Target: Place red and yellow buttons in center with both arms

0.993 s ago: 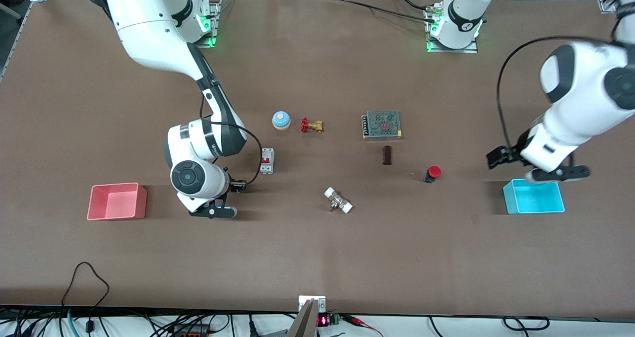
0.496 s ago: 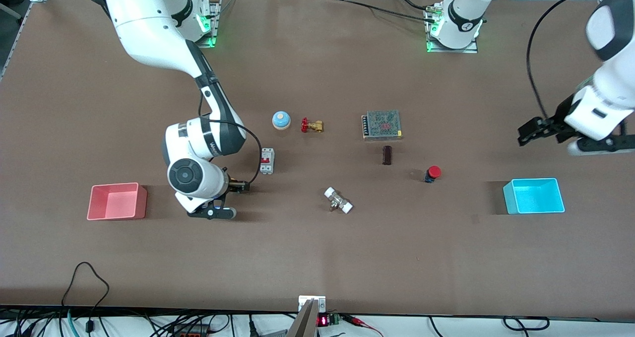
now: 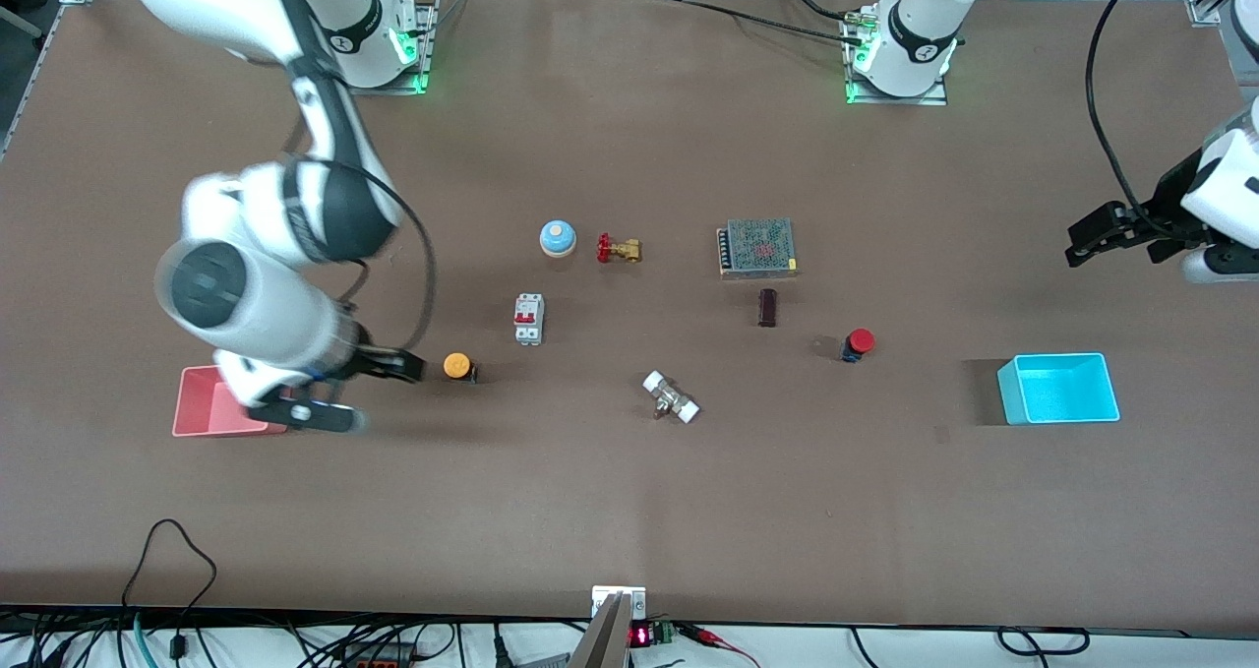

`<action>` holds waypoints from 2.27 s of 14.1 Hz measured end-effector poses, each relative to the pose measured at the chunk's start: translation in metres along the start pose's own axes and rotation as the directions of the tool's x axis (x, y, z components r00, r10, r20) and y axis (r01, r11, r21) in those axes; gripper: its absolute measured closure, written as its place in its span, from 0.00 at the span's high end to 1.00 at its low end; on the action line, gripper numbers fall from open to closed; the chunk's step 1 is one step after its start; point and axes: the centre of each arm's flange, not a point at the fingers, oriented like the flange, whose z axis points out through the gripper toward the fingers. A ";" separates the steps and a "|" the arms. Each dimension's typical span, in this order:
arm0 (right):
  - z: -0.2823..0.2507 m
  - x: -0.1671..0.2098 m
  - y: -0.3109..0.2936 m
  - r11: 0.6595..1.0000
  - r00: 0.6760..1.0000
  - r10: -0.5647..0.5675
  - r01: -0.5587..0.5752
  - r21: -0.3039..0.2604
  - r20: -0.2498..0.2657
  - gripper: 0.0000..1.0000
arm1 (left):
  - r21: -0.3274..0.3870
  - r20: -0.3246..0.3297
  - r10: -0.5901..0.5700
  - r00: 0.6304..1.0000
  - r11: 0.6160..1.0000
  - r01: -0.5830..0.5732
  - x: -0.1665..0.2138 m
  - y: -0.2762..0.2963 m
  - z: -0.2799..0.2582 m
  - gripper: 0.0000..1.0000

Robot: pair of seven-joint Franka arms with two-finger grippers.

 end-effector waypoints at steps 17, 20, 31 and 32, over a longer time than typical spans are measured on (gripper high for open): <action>-0.157 -0.047 0.262 0.995 0.992 -0.089 0.085 0.044 0.094 1.00 | -0.001 -0.002 0.049 0.999 0.999 -0.049 -0.018 -0.001 -0.049 1.00; -0.155 -0.062 0.254 0.994 0.991 -0.106 0.106 0.000 0.086 1.00 | -0.001 0.000 0.048 0.999 0.999 -0.048 -0.018 -0.001 -0.049 1.00; -0.158 -0.087 0.245 0.991 0.991 -0.131 0.131 -0.003 0.027 1.00 | -0.001 0.001 0.044 0.999 0.999 -0.044 -0.018 -0.002 -0.048 1.00; -0.158 -0.087 0.245 0.991 0.991 -0.131 0.131 -0.003 0.027 1.00 | -0.001 0.002 0.043 0.999 0.999 -0.043 -0.018 -0.002 -0.048 1.00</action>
